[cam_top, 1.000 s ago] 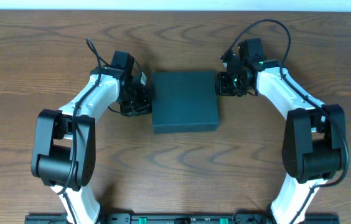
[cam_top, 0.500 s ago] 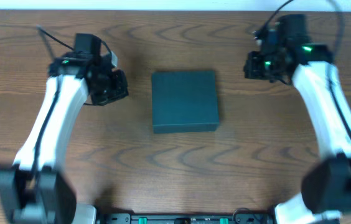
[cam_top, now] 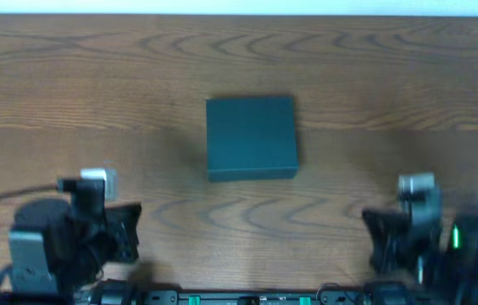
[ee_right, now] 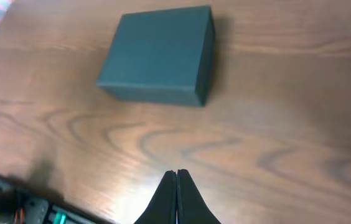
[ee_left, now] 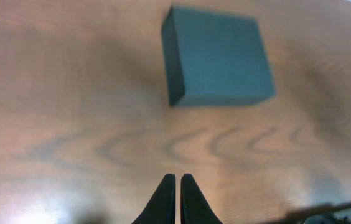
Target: Pack container
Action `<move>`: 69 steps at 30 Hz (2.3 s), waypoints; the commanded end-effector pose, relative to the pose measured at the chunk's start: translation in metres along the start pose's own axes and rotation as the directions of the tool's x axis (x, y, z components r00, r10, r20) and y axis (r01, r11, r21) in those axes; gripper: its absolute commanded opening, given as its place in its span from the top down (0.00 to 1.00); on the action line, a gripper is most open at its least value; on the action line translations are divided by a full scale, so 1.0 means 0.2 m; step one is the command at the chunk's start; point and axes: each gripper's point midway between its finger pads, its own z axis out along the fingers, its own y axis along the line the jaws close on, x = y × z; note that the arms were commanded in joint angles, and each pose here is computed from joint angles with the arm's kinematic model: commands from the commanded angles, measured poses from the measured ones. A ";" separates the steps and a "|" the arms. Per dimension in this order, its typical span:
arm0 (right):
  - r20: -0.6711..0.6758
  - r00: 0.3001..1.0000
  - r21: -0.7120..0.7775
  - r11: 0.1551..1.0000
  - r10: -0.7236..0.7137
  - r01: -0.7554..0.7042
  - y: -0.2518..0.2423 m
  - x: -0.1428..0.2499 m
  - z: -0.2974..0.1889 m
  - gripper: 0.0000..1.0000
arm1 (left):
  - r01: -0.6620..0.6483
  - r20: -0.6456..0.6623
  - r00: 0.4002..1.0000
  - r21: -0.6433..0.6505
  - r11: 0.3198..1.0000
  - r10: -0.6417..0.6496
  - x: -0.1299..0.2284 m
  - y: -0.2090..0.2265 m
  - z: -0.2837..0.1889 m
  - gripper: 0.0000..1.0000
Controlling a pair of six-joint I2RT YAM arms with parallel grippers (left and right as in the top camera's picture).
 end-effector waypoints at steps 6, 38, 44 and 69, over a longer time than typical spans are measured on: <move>0.196 0.981 -0.095 0.995 0.004 0.015 0.08 0.22 -0.17 0.85 | 0.119 -0.044 0.992 0.014 0.993 -0.119 0.16 0.04 0.09 0.94; 0.175 0.984 -0.097 0.995 0.039 -0.022 0.08 0.26 -0.17 0.01 | -0.103 0.303 0.940 -0.190 0.976 0.158 -0.04 0.25 0.12 0.05; 0.175 0.984 -0.097 0.995 0.039 -0.022 0.08 0.26 -0.17 0.01 | -0.030 0.424 0.890 -0.308 0.951 0.166 0.00 0.48 0.26 0.05; 0.175 0.984 -0.097 0.995 0.039 -0.022 0.08 0.26 -0.17 0.01 | 0.067 0.510 0.853 -0.320 0.945 0.112 0.10 0.71 0.56 0.05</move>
